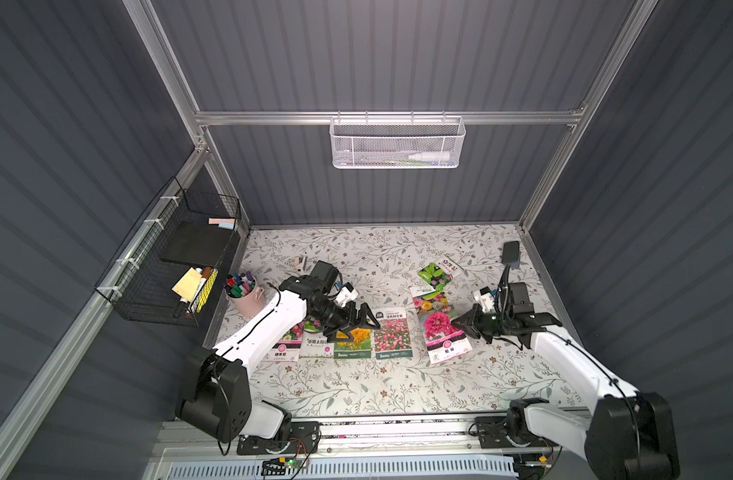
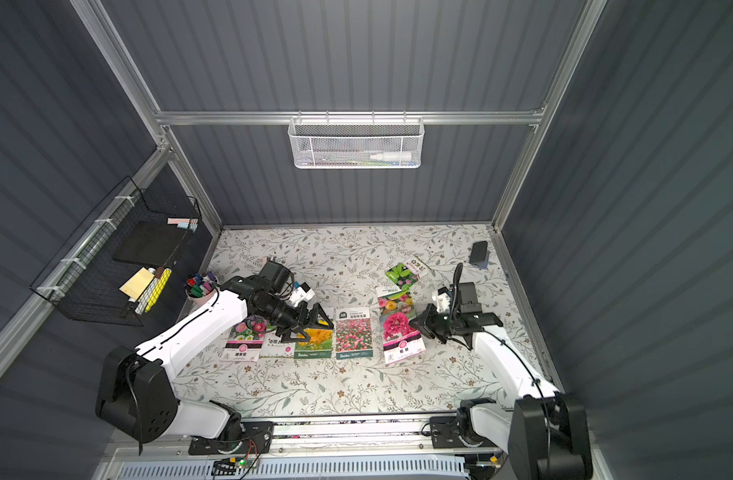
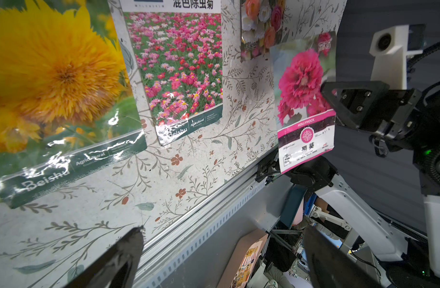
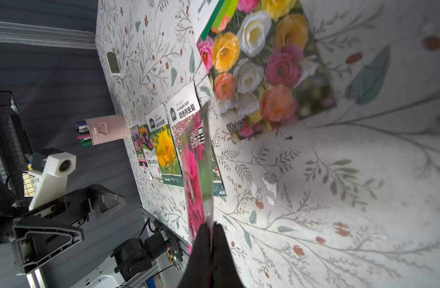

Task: Arrange the seed packets in a row
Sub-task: Move the seed packet to the center of the board.

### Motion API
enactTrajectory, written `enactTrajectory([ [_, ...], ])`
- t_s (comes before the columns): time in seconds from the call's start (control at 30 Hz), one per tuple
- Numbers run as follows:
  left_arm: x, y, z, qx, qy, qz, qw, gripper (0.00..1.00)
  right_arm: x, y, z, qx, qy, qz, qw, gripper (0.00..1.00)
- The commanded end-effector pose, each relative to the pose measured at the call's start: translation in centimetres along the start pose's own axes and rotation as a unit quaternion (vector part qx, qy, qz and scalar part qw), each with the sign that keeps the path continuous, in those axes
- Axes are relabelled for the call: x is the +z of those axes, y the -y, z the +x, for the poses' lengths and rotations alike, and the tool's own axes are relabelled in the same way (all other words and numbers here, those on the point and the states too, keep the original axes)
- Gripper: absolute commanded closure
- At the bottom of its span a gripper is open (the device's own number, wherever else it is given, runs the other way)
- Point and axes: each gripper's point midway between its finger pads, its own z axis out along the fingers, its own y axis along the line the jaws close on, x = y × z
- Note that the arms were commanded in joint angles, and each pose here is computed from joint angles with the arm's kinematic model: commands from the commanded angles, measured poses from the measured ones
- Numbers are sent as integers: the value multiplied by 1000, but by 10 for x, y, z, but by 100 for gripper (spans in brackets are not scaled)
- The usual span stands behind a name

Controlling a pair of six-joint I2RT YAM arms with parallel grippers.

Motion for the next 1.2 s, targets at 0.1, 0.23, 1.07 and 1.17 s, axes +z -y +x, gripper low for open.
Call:
enactTrajectory([
  [0.1,2,0,-3,-7,11,12,1000,0,17,40,30,78,-62,43,994,100],
  [0.23,0,0,1,-7,9,10,1000,1,26,51,29,93,-64,52,992,100],
  [1.07,2,-4,2,-10,5,6,1000,0,71,33,-72,80,-23,72,994,100],
  [1.17,2,-5,4,-12,4,6,1000,1,79,31,-80,73,-30,72,994,100],
])
